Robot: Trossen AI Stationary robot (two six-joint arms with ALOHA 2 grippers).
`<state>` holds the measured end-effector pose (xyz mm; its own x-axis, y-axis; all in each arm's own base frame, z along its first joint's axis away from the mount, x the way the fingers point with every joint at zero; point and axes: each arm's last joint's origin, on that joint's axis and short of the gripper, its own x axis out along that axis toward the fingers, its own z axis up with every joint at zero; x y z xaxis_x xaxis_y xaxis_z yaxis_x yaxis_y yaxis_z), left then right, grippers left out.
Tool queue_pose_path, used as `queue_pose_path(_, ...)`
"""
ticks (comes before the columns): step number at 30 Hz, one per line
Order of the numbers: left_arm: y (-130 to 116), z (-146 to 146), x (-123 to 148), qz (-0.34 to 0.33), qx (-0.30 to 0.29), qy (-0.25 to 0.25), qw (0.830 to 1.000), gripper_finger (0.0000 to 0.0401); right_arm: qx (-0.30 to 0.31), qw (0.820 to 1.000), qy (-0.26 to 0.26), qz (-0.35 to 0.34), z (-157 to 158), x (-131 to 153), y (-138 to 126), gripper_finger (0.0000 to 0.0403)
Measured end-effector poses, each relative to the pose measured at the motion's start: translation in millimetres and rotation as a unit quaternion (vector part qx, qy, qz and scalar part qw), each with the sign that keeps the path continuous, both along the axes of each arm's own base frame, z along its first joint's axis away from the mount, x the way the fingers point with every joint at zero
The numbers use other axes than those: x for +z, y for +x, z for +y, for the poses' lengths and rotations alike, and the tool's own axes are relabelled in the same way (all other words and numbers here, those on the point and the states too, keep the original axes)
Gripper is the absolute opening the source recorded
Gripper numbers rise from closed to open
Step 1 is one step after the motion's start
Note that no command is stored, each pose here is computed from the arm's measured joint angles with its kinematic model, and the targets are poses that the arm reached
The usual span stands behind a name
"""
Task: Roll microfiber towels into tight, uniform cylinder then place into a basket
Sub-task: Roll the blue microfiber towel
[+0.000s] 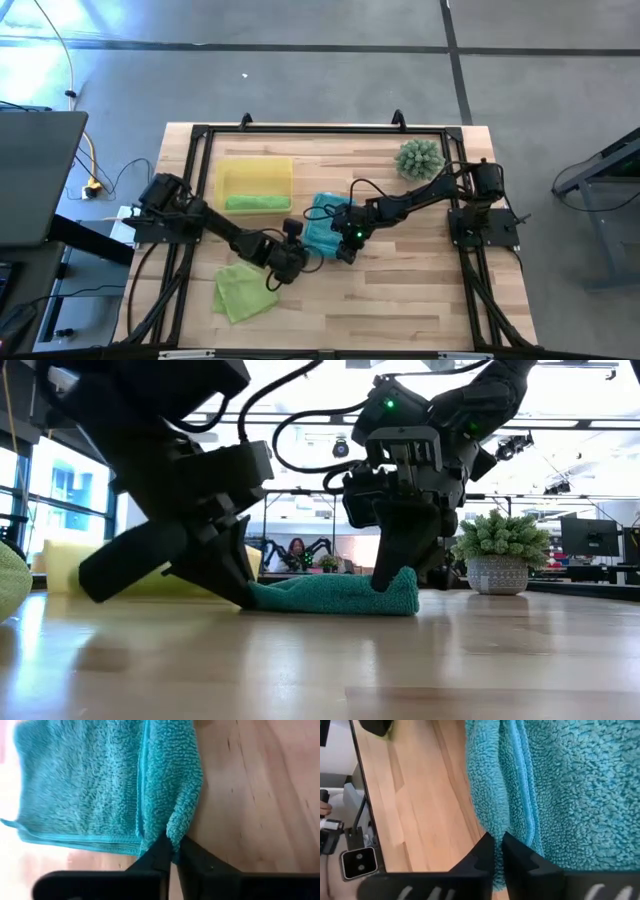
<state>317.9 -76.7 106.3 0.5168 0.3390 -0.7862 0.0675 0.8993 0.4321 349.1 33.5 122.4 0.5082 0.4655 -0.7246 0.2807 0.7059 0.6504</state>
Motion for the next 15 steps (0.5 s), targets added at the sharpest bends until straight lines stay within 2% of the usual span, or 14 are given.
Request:
queue_pose_path(7, 0.9, 3.0, -0.2, 0.001, 0.022, -0.066, 0.998, 0.0005, 0.034, 0.999, -0.011, -0.028, -0.4, 9.6, -1.7, 0.0092)
queue_pose_path(12, 6.0, 11.5, 0.4, 0.001, 0.041, -0.181, 0.983, 0.0003, 0.079, 0.993, -0.044, -0.079, -0.3, 38.2, -10.1, 0.0144)
queue_pose_path(15, 10.1, 16.9, 1.3, 0.005, 0.041, -0.275, 0.961, 0.0002, 0.127, 0.977, -0.120, -0.124, 8.8, 51.7, -15.5, 0.0159)
